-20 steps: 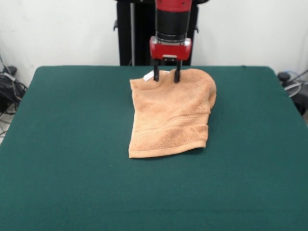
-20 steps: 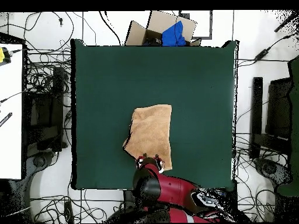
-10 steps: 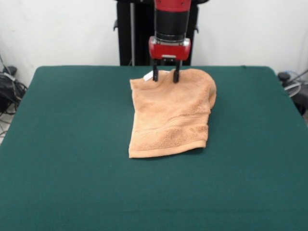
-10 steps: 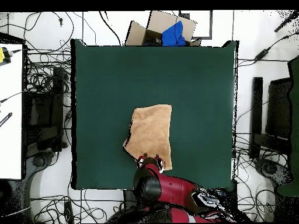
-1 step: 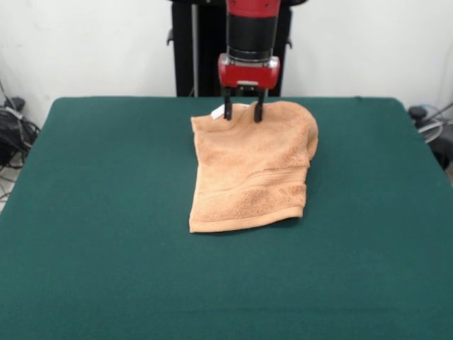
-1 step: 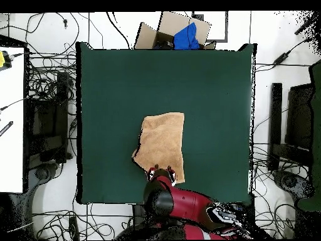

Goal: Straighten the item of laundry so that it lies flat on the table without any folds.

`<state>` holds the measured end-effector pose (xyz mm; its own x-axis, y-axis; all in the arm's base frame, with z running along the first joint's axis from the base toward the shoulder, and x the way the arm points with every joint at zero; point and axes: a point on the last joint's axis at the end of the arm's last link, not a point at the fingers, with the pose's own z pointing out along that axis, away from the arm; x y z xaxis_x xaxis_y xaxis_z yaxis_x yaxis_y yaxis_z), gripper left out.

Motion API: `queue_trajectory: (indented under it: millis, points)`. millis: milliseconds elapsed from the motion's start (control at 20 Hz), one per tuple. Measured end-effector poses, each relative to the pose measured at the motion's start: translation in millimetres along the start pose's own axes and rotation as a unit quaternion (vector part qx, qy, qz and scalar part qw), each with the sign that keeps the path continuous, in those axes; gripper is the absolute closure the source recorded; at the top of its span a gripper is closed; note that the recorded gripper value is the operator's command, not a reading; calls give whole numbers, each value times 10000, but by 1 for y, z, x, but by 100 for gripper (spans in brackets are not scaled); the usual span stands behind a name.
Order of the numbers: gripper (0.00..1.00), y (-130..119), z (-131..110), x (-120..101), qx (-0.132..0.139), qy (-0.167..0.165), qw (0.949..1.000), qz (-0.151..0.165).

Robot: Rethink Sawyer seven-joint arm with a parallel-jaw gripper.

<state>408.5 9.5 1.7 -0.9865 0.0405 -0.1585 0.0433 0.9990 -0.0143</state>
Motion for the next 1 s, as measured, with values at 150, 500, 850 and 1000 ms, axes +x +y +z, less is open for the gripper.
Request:
queue_trajectory:
  millis: [150,500,850,1000]
  points:
    - [0,-3,-2,-3,20,-44,10000,22]
    - [0,-13,-14,-19,109,-266,9996,58]
    - [0,-17,-21,-31,167,-425,9989,50]
    - [0,-17,-22,-33,178,-454,9988,49]
